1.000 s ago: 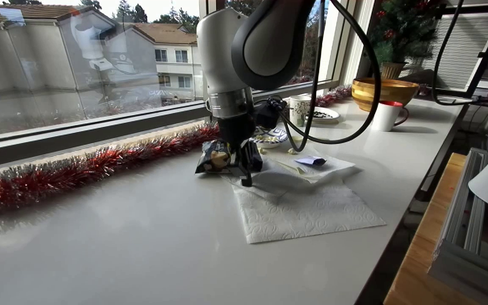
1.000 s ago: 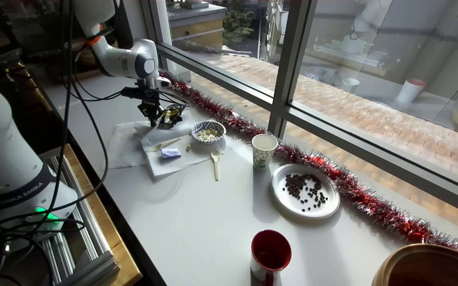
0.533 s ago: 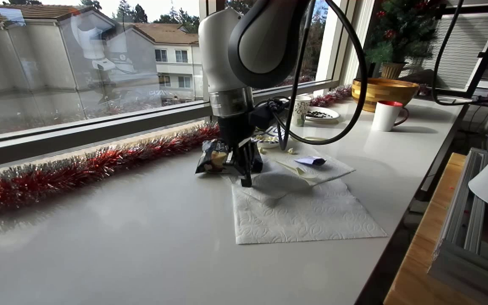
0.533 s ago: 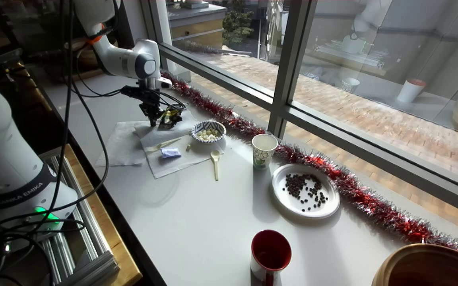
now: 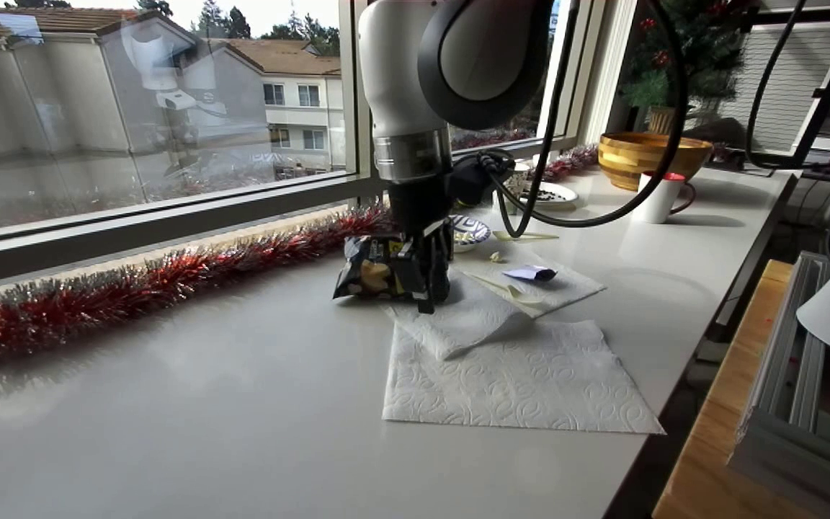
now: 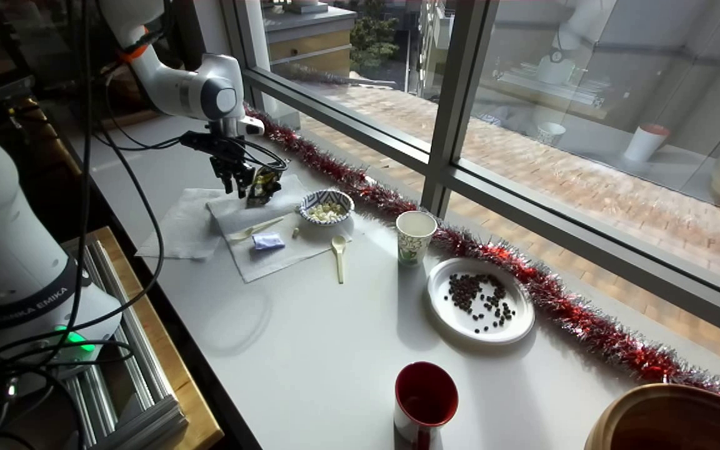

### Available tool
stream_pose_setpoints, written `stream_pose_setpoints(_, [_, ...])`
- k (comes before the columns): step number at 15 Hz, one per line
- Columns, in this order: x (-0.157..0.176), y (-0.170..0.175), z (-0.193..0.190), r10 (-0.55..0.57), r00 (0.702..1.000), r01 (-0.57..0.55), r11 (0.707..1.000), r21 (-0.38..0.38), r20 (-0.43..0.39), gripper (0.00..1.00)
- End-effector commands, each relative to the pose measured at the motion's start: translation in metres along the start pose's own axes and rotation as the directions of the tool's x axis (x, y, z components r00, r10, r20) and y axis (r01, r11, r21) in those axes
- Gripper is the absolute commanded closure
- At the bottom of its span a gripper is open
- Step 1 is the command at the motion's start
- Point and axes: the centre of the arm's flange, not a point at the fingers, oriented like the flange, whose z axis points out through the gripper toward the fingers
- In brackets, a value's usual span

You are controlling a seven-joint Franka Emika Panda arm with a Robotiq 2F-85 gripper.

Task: Move one white napkin to the left.

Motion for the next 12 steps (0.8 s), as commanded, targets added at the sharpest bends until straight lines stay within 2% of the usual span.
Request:
stream_pose_setpoints(1, [-0.055,0.016,-0.06,0.052,0.994,-0.053,0.999,-0.011,-0.093,0.19])
stream_pose_setpoints(3, [-0.071,0.028,-0.086,0.076,0.987,-0.081,0.996,-0.029,-0.139,0.05])
stream_pose_setpoints(4, [-0.079,0.037,-0.098,0.092,0.984,-0.099,0.994,-0.039,-0.152,0.01])
stream_pose_setpoints(8, [-0.117,0.098,-0.134,0.174,0.956,-0.21,0.968,-0.135,-0.236,0.0])
stream_pose_setpoints(10, [-0.138,0.134,-0.147,0.234,0.931,-0.284,0.946,-0.154,-0.28,0.0])
stream_pose_setpoints(12, [-0.163,0.173,-0.157,0.318,0.893,-0.381,0.91,-0.163,-0.318,0.0])
